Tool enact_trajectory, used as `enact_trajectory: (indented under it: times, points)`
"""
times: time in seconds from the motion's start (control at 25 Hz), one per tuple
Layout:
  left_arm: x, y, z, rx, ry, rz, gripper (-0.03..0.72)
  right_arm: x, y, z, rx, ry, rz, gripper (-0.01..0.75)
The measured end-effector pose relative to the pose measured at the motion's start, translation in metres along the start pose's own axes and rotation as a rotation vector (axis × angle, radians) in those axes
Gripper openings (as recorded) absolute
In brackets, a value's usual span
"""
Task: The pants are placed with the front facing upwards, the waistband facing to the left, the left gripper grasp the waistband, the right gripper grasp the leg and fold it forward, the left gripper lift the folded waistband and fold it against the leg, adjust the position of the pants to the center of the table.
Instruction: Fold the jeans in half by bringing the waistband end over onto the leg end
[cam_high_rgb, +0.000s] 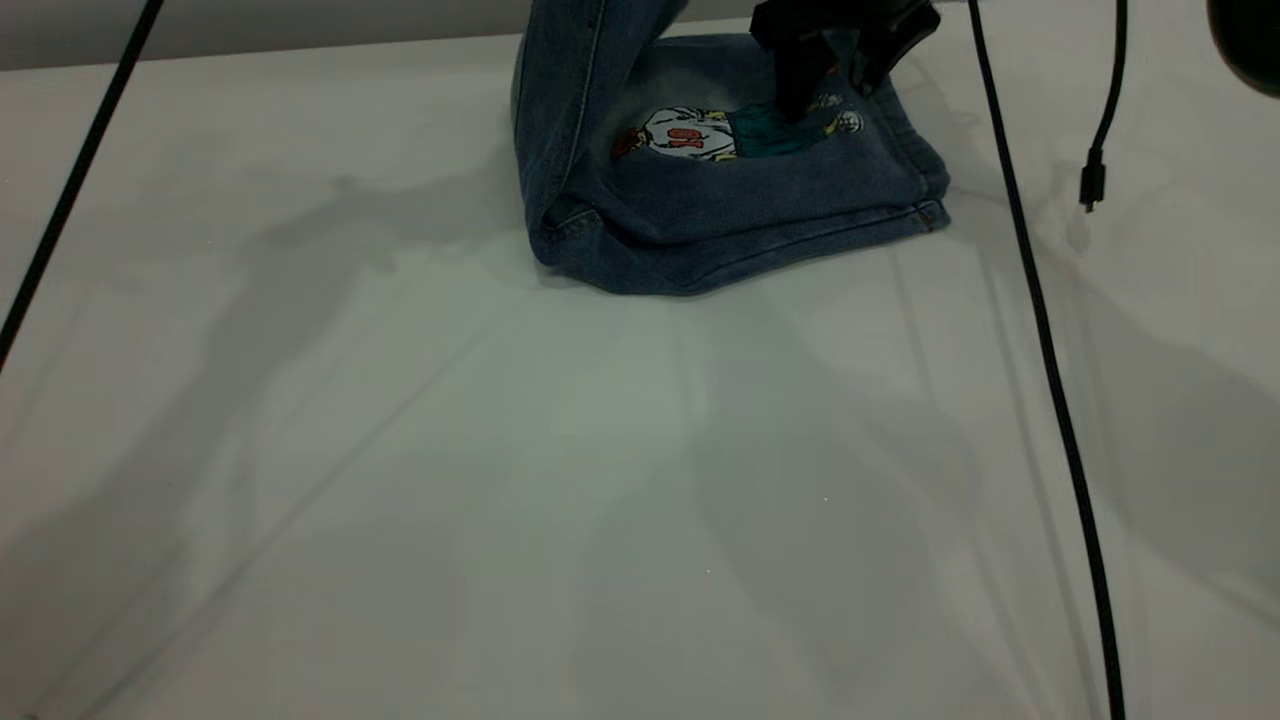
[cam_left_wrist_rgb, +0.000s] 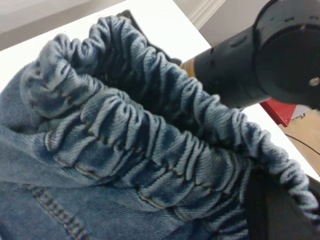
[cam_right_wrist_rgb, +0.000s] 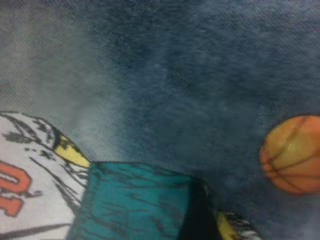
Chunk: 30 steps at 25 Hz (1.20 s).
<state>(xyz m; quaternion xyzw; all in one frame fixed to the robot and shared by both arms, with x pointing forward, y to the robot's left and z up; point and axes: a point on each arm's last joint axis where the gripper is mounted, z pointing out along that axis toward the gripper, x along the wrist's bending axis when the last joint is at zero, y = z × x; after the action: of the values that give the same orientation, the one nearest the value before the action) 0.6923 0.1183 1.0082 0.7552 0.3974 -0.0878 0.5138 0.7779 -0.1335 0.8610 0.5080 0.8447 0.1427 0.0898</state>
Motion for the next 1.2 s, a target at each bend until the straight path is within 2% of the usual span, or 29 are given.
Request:
enact_trajectory:
  times: [0.24,0.6,0.84,0.96,1.2]
  points:
    - [-0.001,0.000,0.000,0.002,-0.008,-0.002,0.080,-0.030,0.006,-0.032,-0.055,-0.052,0.037,0.466]
    - [-0.002,0.002,0.002,-0.022,-0.001,-0.010,0.080,-0.128,-0.016,-0.072,-0.112,-0.114,0.213,0.475]
    - [-0.015,0.002,0.023,-0.046,0.037,0.046,0.090,-0.176,-0.038,-0.084,-0.146,-0.082,0.334,0.475]
    - [-0.022,-0.003,0.043,-0.057,0.054,0.103,0.137,-0.185,-0.043,-0.086,-0.149,-0.084,0.354,0.475]
    - [-0.022,-0.026,0.090,-0.049,0.104,0.161,0.333,-0.186,-0.043,-0.086,-0.151,-0.079,0.357,0.475]
